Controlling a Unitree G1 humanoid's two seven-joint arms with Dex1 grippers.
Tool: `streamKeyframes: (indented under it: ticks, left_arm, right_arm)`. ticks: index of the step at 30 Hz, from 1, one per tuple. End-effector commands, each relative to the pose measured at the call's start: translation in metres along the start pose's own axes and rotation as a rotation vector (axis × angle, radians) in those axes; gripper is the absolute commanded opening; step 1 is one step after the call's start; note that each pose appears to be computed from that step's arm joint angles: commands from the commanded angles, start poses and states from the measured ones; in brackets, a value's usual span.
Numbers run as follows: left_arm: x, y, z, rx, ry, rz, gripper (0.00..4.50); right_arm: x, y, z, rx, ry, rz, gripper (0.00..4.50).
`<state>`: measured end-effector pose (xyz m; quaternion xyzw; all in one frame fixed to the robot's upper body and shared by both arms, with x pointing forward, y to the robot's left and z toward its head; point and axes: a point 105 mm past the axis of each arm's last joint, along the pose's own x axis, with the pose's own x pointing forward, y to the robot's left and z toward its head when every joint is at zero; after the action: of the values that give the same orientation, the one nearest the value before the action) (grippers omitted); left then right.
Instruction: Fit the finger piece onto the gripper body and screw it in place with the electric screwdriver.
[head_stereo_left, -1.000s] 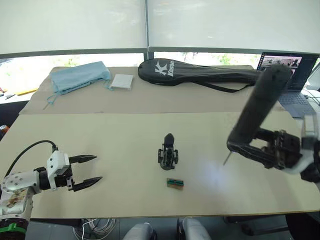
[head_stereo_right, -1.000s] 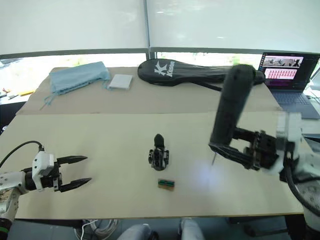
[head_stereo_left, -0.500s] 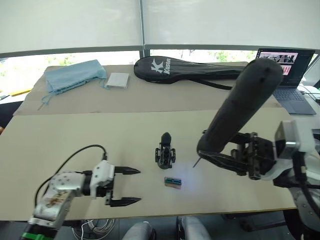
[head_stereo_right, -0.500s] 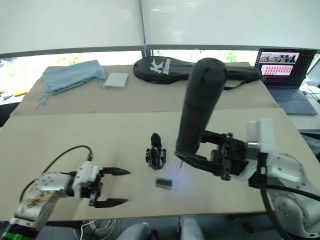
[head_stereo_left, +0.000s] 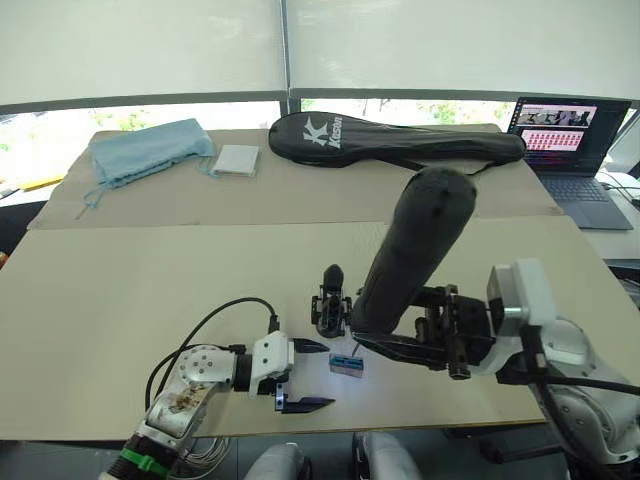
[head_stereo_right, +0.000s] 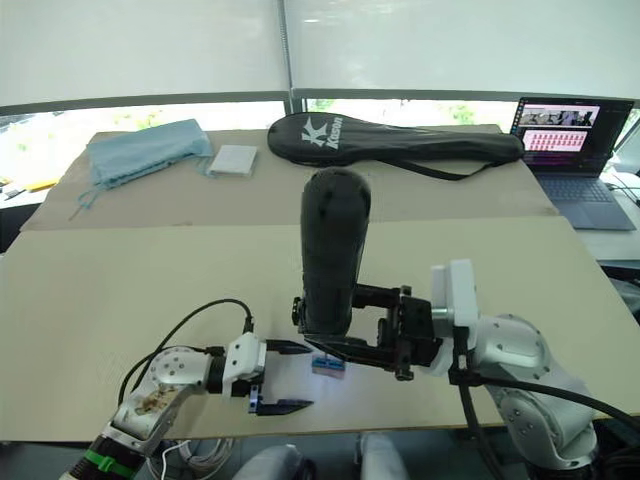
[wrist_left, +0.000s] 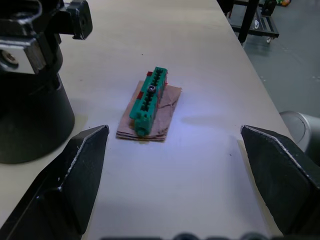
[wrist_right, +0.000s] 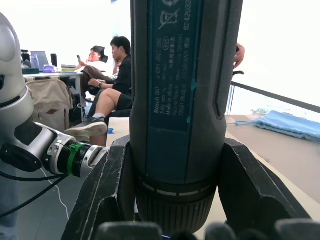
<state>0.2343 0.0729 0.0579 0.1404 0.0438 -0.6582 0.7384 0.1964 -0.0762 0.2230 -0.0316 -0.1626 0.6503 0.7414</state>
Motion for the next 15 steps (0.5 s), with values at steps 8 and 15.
streamKeyframes:
  ticks: [8,15]
  left_arm:
    - [0.016,-0.005,-0.002,-0.024,0.000,-0.029,4.45]
    - [0.019,-0.008,-0.003,-0.024,0.009,-0.042,4.45]
  right_arm:
    - [0.005,-0.001,-0.005,-0.072,-0.010,0.010,1.90]
    - [0.008,-0.001,-0.016,-0.071,0.004,0.016,1.90]
